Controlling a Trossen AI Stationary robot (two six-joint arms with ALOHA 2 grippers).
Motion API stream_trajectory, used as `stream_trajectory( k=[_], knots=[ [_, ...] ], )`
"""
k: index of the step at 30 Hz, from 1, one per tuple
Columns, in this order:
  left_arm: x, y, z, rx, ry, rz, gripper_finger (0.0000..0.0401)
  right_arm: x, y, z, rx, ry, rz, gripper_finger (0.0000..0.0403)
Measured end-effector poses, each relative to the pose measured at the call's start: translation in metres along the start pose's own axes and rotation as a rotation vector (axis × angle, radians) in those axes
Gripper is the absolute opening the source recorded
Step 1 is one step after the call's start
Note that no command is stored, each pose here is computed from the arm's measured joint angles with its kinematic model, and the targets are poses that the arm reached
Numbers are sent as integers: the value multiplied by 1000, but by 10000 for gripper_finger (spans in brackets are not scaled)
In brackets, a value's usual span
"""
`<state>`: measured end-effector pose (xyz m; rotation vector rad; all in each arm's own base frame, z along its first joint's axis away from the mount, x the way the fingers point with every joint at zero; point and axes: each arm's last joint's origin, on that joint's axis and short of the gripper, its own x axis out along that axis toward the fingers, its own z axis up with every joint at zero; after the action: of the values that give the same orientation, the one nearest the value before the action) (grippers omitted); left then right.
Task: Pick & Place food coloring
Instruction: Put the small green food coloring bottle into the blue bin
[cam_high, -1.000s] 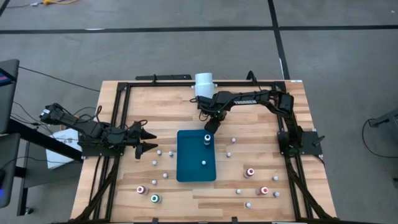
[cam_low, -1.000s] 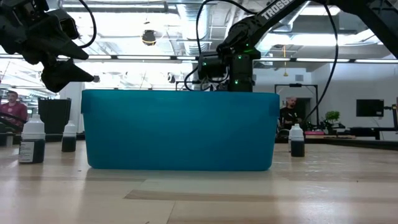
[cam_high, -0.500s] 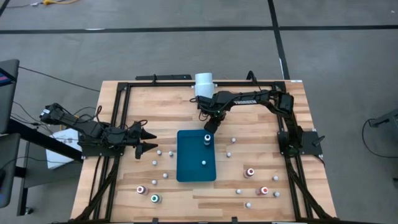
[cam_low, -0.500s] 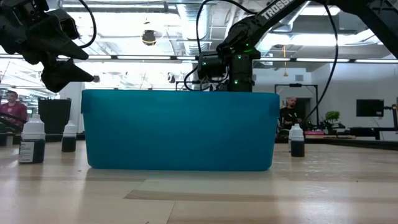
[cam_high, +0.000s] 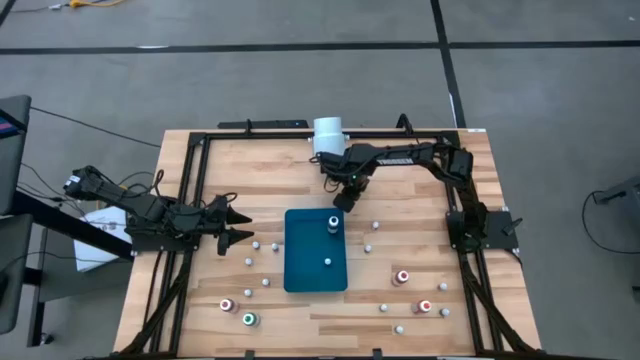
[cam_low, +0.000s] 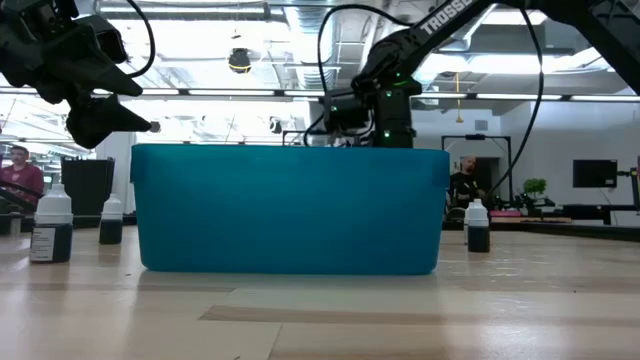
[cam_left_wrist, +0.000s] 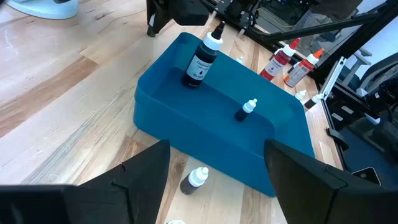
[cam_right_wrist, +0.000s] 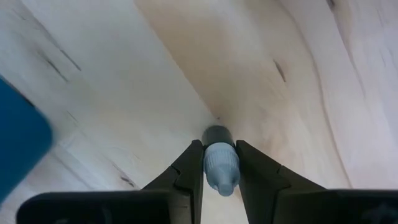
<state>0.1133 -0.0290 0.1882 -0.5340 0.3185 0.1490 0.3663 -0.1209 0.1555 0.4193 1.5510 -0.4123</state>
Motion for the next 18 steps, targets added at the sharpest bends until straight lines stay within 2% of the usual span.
stream_trajectory(
  k=[7,13,18],
  knots=[
    [0,0,0,0,1,0,252,-23,-5,-4,12,-48,58,71],
    [0,0,0,1,0,0,252,-64,-11,-15,22,-163,89,71],
    [0,0,0,1,0,1,252,-103,-11,-31,5,-264,173,71]
  ],
)
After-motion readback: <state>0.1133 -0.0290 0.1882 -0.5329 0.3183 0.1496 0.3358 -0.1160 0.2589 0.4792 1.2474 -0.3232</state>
